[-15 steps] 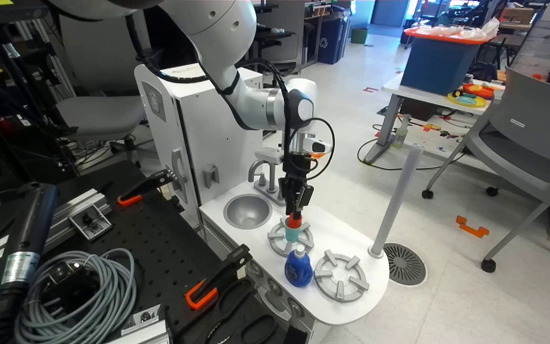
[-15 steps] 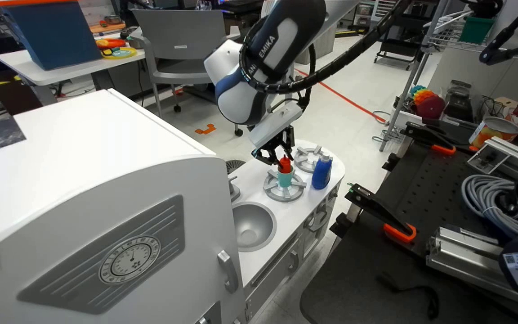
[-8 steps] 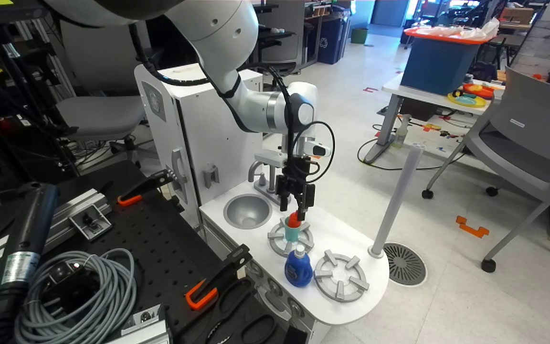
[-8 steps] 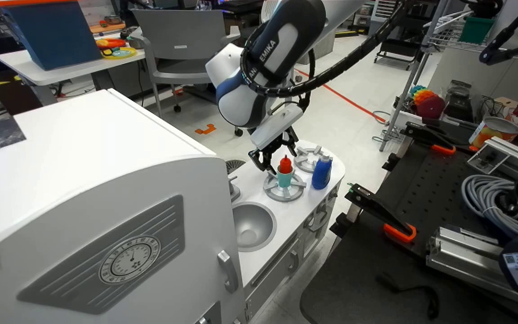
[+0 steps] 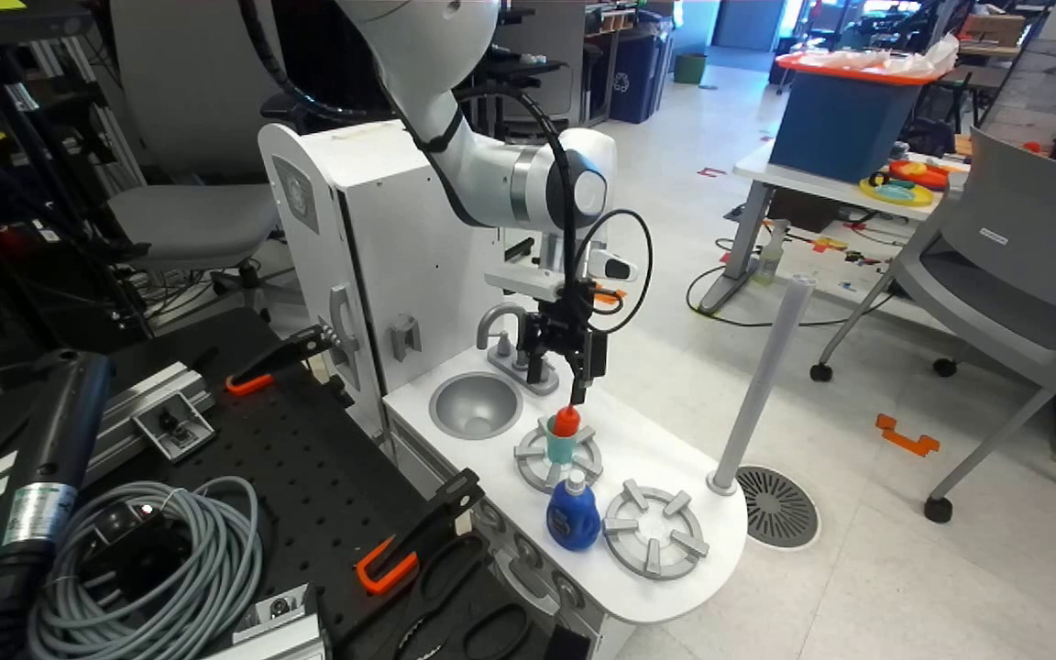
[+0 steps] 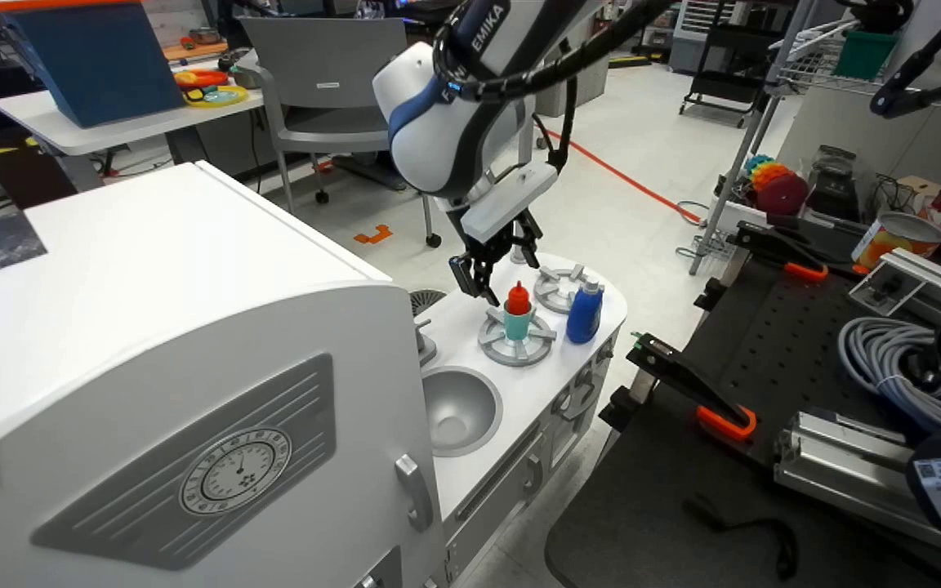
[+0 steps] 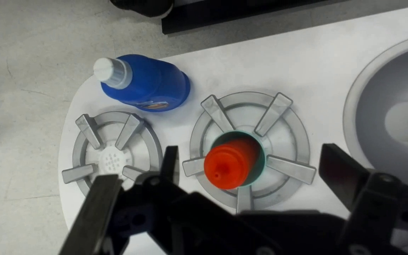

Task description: Pick up the sauce bottle and put in the light blue cup.

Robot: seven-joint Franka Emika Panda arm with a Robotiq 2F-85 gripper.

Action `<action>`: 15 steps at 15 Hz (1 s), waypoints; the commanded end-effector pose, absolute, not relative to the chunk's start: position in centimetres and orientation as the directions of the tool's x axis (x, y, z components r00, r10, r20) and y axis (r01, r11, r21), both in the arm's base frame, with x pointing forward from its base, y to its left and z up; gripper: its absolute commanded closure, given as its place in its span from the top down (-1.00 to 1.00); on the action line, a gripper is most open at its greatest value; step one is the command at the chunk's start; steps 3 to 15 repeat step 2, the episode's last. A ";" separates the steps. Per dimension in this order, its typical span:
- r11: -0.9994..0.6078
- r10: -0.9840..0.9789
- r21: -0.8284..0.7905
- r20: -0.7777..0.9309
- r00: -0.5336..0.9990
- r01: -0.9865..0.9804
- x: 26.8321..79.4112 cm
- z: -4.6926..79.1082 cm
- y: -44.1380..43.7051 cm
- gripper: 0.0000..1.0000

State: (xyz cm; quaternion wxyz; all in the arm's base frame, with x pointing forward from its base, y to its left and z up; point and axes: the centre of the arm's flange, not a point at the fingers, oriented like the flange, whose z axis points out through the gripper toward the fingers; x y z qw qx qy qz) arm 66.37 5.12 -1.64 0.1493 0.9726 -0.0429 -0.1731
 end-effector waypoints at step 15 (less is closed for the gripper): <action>-0.954 -0.134 0.298 -0.328 0.935 -0.032 66.2 -1.0 5.0 1.00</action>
